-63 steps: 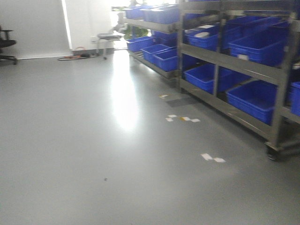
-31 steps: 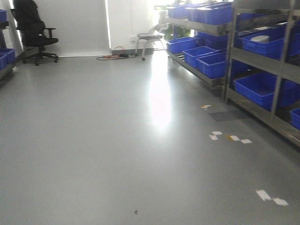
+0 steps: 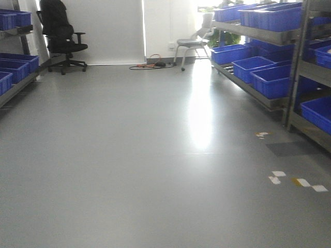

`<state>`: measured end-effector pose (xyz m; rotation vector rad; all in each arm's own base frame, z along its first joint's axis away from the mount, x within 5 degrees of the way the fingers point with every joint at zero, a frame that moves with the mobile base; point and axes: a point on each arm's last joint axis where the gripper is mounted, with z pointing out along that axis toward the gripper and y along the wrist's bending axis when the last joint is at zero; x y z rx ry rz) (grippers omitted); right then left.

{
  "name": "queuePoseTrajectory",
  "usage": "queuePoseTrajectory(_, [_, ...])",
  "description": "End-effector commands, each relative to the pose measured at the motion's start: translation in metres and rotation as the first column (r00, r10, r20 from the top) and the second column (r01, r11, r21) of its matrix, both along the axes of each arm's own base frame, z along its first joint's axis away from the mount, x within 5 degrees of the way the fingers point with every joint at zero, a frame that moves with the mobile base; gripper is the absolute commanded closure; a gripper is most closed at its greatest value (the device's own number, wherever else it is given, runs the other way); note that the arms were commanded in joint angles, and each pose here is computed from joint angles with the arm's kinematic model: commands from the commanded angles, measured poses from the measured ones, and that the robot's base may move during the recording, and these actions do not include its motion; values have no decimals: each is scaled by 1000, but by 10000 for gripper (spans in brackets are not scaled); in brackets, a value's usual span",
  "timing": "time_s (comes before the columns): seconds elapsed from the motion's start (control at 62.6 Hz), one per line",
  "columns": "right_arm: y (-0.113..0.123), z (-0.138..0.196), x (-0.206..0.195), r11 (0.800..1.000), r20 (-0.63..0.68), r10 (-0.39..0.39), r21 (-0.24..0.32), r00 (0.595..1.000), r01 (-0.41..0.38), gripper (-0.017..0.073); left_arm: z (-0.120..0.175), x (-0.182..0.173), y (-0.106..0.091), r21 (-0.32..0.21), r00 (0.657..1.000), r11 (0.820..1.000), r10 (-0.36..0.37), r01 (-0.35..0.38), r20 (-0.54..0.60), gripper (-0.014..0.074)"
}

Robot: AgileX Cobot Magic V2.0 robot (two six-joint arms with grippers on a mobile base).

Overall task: Pick and sort blue part to right shelf
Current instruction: 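Turn and drive the base up to the shelf of blue bins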

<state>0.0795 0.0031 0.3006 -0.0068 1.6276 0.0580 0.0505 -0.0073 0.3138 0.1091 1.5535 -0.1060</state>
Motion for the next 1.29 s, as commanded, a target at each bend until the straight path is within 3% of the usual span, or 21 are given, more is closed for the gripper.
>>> queuePoseTrajectory(0.0, [0,19,0,1000,118,2,-12,993,-1,186,17,-1,0,-22,994,1000,1,1,107,229])
queuePoseTrajectory(1.278, [0,19,0,1000,118,2,-12,993,-1,186,17,-1,0,-22,994,1000,1,1,107,229])
